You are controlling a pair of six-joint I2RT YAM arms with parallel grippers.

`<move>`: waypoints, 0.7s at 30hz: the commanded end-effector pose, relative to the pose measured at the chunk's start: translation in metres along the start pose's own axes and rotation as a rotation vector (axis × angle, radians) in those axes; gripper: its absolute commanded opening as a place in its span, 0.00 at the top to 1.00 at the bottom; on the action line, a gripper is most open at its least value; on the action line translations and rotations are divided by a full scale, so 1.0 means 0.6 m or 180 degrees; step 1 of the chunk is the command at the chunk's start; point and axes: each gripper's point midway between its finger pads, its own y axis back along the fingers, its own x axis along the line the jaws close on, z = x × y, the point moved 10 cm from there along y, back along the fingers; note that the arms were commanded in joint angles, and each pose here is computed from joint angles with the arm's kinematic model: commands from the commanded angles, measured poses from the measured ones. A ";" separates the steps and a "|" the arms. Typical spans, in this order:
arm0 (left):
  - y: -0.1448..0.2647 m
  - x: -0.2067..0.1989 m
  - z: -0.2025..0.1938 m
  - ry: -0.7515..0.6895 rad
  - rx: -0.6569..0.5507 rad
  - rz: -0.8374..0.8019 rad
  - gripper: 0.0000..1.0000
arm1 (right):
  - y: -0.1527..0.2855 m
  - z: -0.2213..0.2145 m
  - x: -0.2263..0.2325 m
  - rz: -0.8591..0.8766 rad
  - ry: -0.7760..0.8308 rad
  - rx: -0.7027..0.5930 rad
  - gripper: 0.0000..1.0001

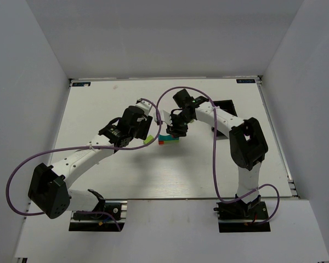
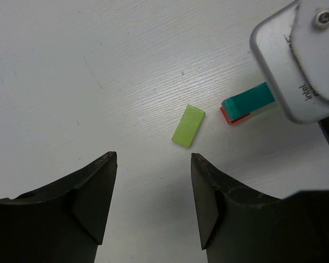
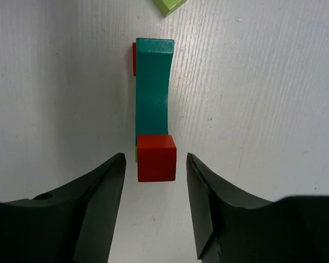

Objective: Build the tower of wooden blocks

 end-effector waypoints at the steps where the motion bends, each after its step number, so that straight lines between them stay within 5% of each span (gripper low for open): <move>1: 0.019 0.006 0.023 0.0093 -0.0175 -0.0011 0.33 | -0.002 0.003 0.002 0.0016 0.0041 -0.0020 0.45; 5: 0.019 0.006 0.023 0.0093 -0.0175 -0.0011 0.33 | -0.001 0.001 0.001 -0.0004 0.0032 -0.0027 0.29; 7: 0.019 0.006 0.023 0.0093 -0.0175 -0.0011 0.33 | -0.002 0.003 0.002 0.0002 0.0034 -0.0043 0.10; 21: 0.019 0.009 0.023 0.0125 -0.0181 0.0086 0.32 | 0.072 -0.009 0.013 -0.0432 0.0104 -0.0120 0.10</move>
